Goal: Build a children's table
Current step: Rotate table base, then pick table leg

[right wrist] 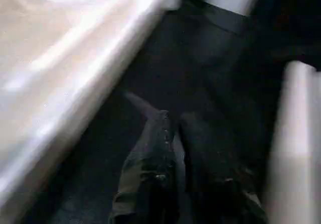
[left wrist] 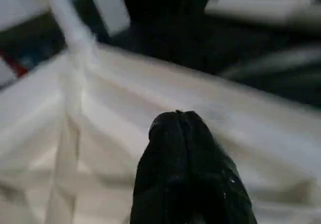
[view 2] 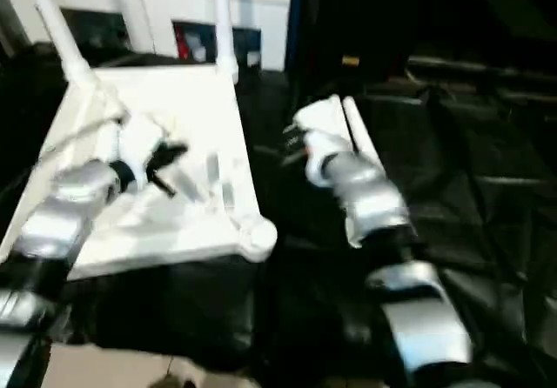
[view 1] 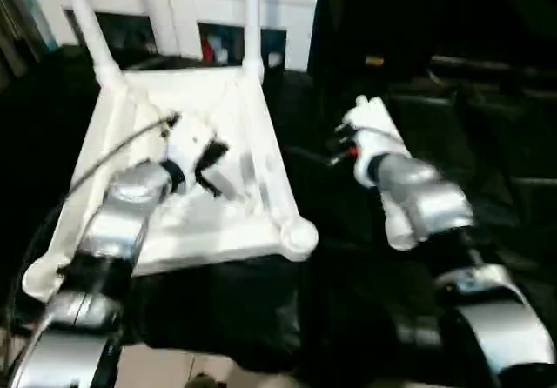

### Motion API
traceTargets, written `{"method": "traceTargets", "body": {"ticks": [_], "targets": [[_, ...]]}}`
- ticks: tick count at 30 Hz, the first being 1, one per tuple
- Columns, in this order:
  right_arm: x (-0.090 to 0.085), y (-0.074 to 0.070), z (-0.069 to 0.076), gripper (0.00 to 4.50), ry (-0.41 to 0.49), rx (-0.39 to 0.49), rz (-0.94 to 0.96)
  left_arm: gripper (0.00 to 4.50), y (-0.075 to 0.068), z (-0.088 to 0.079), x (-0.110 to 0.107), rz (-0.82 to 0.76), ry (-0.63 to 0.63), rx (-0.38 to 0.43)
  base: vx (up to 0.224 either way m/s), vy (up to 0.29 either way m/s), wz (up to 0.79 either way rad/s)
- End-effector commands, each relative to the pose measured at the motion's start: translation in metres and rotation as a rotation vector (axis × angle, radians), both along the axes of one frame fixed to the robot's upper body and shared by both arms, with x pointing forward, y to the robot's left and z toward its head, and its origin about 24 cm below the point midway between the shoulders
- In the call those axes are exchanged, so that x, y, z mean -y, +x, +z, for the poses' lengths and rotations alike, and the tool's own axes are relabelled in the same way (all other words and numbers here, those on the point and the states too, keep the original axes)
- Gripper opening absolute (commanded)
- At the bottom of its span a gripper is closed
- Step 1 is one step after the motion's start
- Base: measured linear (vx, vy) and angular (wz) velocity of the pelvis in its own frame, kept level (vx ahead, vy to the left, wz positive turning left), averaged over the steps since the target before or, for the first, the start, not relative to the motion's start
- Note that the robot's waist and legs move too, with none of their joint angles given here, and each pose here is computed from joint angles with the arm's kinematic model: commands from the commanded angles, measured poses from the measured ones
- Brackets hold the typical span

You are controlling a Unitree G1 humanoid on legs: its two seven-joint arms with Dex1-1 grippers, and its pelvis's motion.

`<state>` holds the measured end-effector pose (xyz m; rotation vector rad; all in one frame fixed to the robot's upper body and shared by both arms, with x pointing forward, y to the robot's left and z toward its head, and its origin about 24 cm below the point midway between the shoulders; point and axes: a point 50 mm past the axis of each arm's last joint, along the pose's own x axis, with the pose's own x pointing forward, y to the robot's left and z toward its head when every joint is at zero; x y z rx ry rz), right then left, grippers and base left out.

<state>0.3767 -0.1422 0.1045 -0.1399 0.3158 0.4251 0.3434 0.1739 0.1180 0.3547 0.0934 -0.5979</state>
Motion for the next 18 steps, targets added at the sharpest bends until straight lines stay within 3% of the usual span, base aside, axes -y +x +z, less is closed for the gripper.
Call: {"method": "traceTargets", "body": {"ticks": [1,4,8,9,13,16,18], "targets": [[0.016,-0.001,0.000,0.83,0.008,-0.028,-0.090,0.44,-0.012,0.005,0.006,-0.093,-0.047,-0.007,0.000,0.000,0.00],[0.031,-0.005,0.001,1.04,0.000,-0.070,-0.167,0.70,-0.039,0.003,0.022,-0.292,-0.098,-0.040,0.000,0.000,0.00],[0.038,-0.010,-0.002,1.37,0.008,-0.143,-0.196,0.88,-0.053,-0.004,0.031,-0.351,-0.123,-0.111,0.000,0.000,0.00],[0.039,-0.012,-0.003,1.46,0.028,-0.179,-0.204,1.13,-0.059,-0.004,0.036,-0.385,-0.140,-0.132,0.000,0.000,0.00],[0.045,-0.013,-0.004,1.73,0.031,-0.210,-0.244,1.27,-0.065,-0.006,0.043,-0.427,-0.142,-0.152,0.000,0.000,0.00],[0.051,-0.012,-0.003,1.99,0.037,-0.246,-0.291,1.69,-0.067,-0.002,0.048,-0.435,-0.148,-0.147,0.000,0.000,0.00],[0.053,-0.013,-0.004,2.18,0.030,-0.258,-0.300,1.67,-0.067,-0.001,0.049,-0.435,-0.148,-0.147,0.000,0.000,0.00]]}}
